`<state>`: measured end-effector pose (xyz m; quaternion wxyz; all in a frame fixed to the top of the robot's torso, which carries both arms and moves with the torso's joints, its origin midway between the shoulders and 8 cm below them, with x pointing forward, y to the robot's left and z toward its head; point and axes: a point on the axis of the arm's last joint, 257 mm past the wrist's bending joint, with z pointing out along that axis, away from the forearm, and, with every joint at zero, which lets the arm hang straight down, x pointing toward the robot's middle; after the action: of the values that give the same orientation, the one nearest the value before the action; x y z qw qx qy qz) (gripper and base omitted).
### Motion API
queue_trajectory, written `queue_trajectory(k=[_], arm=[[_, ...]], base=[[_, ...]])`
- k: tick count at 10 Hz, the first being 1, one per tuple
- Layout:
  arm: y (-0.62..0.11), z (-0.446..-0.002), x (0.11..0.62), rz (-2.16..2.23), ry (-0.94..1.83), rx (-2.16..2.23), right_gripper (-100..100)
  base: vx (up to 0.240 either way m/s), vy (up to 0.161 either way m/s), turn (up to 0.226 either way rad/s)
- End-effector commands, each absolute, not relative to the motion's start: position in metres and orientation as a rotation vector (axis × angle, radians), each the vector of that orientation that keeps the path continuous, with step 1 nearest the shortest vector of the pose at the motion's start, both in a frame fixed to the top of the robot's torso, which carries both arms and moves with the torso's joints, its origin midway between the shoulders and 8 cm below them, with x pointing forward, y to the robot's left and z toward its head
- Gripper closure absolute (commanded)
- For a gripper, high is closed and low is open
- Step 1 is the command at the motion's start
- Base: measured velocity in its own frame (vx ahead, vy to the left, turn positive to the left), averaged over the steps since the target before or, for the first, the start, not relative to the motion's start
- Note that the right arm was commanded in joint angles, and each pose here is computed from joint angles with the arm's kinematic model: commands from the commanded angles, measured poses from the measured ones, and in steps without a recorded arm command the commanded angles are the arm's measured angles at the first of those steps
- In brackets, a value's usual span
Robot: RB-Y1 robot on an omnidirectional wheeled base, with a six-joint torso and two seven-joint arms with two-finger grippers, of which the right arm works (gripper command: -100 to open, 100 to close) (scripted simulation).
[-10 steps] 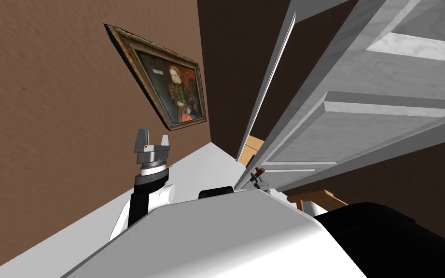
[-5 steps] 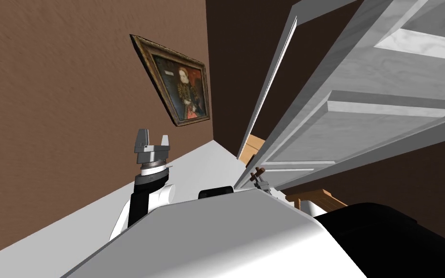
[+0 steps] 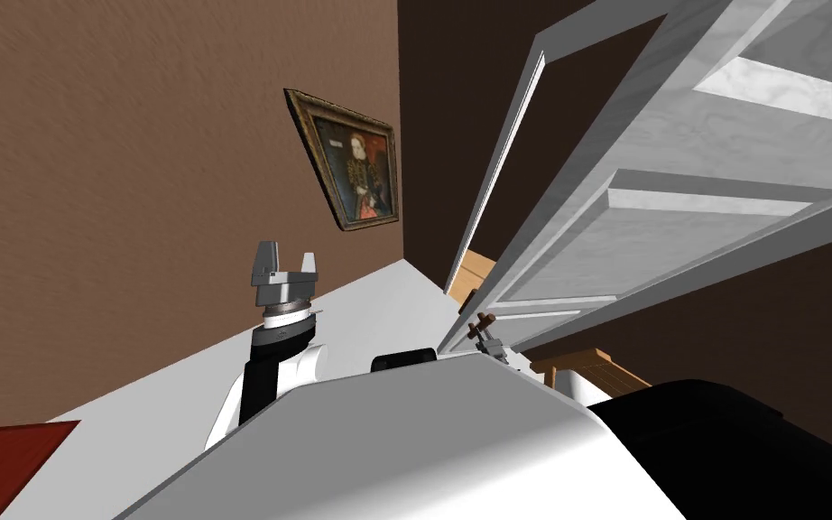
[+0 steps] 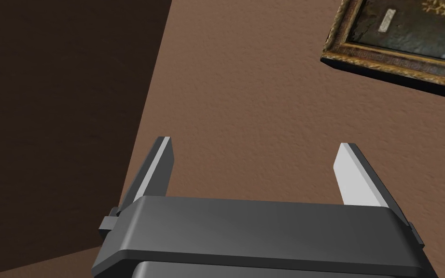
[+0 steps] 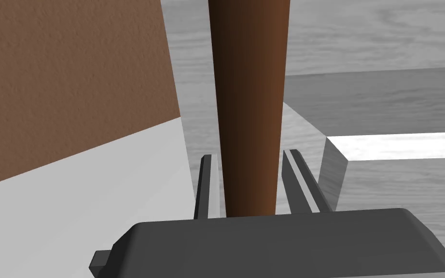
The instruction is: Pull the door open
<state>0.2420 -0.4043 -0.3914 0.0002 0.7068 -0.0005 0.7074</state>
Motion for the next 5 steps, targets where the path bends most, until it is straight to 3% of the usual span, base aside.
queue_trajectory(k=[1,5], arm=[[-0.404,-0.391,0.242,2.222,-0.001,2.22,100],[-0.394,-0.395,0.211,2.242,0.065,2.244,100]], base=[[-0.084,-0.023,0.027],[-0.062,-0.017,0.016]])
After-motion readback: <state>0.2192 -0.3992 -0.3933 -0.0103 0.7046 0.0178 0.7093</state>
